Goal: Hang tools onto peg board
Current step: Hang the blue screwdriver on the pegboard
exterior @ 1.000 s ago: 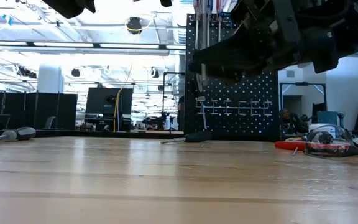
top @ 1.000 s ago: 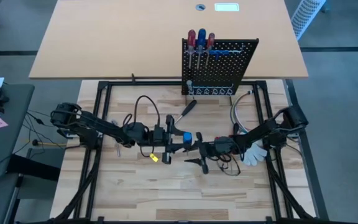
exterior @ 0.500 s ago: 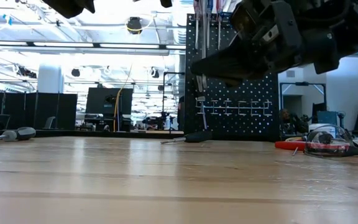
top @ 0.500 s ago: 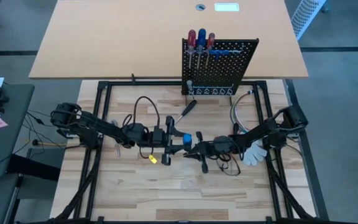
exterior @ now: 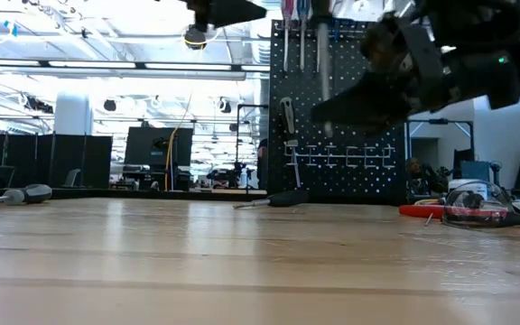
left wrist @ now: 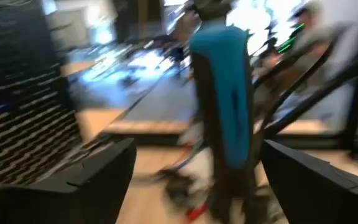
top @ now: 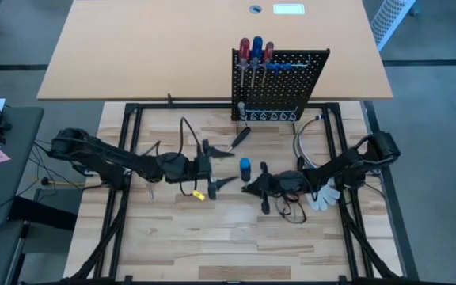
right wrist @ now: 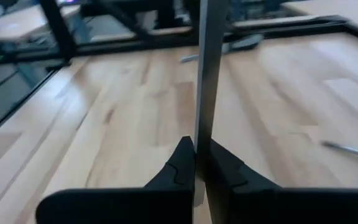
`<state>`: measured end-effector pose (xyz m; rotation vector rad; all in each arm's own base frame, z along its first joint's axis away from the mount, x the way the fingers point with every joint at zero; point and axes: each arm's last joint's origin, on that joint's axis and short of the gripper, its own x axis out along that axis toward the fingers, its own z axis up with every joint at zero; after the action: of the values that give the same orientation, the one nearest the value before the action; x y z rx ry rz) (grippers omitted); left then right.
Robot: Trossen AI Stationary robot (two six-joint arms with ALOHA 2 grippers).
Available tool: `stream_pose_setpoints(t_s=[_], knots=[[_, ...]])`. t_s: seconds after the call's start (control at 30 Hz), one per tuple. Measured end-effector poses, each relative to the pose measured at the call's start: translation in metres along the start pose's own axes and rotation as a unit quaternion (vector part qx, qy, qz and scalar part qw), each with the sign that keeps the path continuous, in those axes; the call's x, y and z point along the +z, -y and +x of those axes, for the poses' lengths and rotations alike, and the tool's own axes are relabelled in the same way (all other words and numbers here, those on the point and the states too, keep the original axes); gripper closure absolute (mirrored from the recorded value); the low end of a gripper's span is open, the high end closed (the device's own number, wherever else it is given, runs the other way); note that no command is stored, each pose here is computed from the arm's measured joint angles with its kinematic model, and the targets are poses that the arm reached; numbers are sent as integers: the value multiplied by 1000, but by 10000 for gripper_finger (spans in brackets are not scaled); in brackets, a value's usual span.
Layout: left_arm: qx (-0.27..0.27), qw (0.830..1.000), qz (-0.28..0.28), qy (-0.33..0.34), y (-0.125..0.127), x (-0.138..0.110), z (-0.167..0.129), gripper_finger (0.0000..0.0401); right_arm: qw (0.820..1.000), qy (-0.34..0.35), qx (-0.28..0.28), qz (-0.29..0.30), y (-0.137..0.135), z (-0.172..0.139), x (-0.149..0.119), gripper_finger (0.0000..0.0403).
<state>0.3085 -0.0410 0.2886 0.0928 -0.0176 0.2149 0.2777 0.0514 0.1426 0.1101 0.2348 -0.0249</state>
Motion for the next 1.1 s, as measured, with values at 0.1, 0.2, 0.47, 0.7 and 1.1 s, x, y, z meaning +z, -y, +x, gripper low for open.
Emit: stream_pose_setpoints(t_s=[0.1, 0.2, 0.47, 0.7, 1.1], knots=[[27, 999, 11, -39, -3, 4, -11, 56, 999, 18, -34, 13, 8, -17, 4, 388], [32, 997, 15, -73, -1, 0, -17, 58, 997, 15, -74, 14, 18, -29, 12, 388], [33, 991, 24, -125, 12, -25, -10, 59, 984, 37, -175, -8, 60, -64, 78, 388], [32, 988, 35, -147, 17, -41, -3, 59, 958, 61, -280, -18, 98, -110, 143, 388], [32, 989, 35, -142, 17, -39, -3, 59, 929, 29, -367, -23, 151, -134, 183, 389]])
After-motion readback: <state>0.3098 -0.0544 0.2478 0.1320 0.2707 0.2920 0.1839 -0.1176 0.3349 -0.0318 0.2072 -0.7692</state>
